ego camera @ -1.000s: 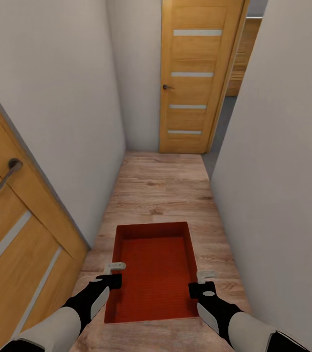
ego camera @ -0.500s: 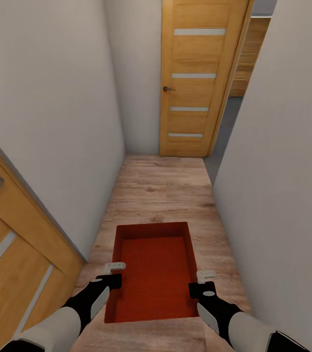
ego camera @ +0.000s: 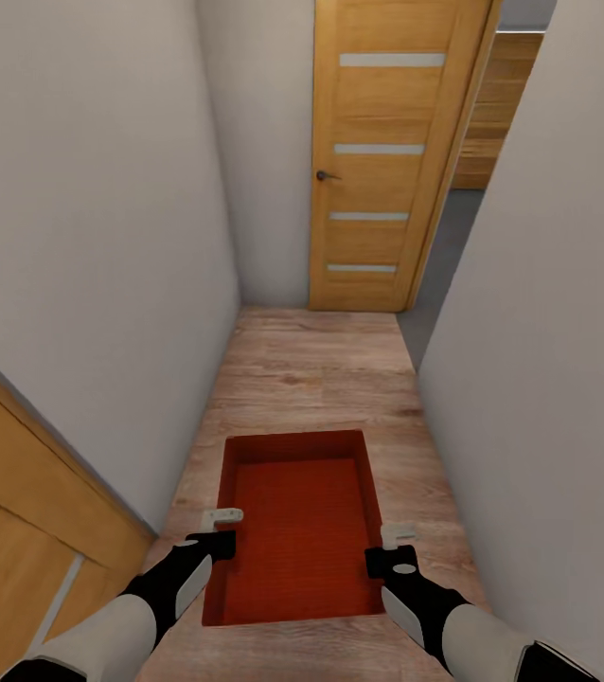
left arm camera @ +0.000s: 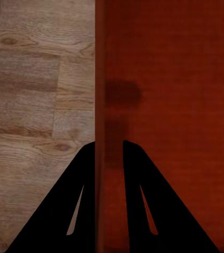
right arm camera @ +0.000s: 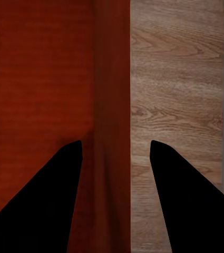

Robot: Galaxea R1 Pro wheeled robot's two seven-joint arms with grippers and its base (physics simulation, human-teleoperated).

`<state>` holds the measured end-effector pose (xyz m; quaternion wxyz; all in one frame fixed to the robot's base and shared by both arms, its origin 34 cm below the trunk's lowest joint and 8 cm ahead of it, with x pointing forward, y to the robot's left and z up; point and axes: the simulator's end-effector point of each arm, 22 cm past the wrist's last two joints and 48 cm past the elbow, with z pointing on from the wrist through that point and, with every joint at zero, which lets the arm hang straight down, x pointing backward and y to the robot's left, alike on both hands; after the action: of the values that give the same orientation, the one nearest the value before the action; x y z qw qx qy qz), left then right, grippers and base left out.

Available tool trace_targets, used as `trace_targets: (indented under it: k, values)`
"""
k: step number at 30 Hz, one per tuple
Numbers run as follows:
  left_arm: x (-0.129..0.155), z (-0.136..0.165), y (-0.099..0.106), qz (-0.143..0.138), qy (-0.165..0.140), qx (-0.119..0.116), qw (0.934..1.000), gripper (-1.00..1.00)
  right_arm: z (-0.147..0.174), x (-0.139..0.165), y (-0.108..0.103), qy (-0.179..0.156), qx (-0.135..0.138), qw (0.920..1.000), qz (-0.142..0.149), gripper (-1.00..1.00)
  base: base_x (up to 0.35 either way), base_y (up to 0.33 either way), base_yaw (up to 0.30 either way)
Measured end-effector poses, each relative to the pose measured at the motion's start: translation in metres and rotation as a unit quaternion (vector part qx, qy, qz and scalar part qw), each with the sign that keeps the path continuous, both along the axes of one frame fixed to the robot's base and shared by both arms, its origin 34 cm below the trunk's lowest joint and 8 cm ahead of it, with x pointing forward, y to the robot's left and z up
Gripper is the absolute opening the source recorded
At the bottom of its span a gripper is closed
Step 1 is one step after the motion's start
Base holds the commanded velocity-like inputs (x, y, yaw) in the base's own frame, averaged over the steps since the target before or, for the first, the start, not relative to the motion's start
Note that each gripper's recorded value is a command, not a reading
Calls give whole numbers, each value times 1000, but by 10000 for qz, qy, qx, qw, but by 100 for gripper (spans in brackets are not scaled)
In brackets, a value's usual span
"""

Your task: Move the two storage containers from the living room to the garage. In the garage, place one container on the floor and stack the other container on top of it (either order is fine).

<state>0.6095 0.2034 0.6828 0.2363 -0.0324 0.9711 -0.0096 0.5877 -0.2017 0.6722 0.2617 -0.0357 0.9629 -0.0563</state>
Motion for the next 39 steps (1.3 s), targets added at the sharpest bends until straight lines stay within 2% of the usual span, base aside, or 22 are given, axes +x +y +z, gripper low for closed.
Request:
trace_targets:
  k: [39]
  values:
    - [0, 0, 0, -4, 3, 3, 10000, -100, 0, -1, 0, 3, 0, 10000, -2, -100, 323, 0, 0]
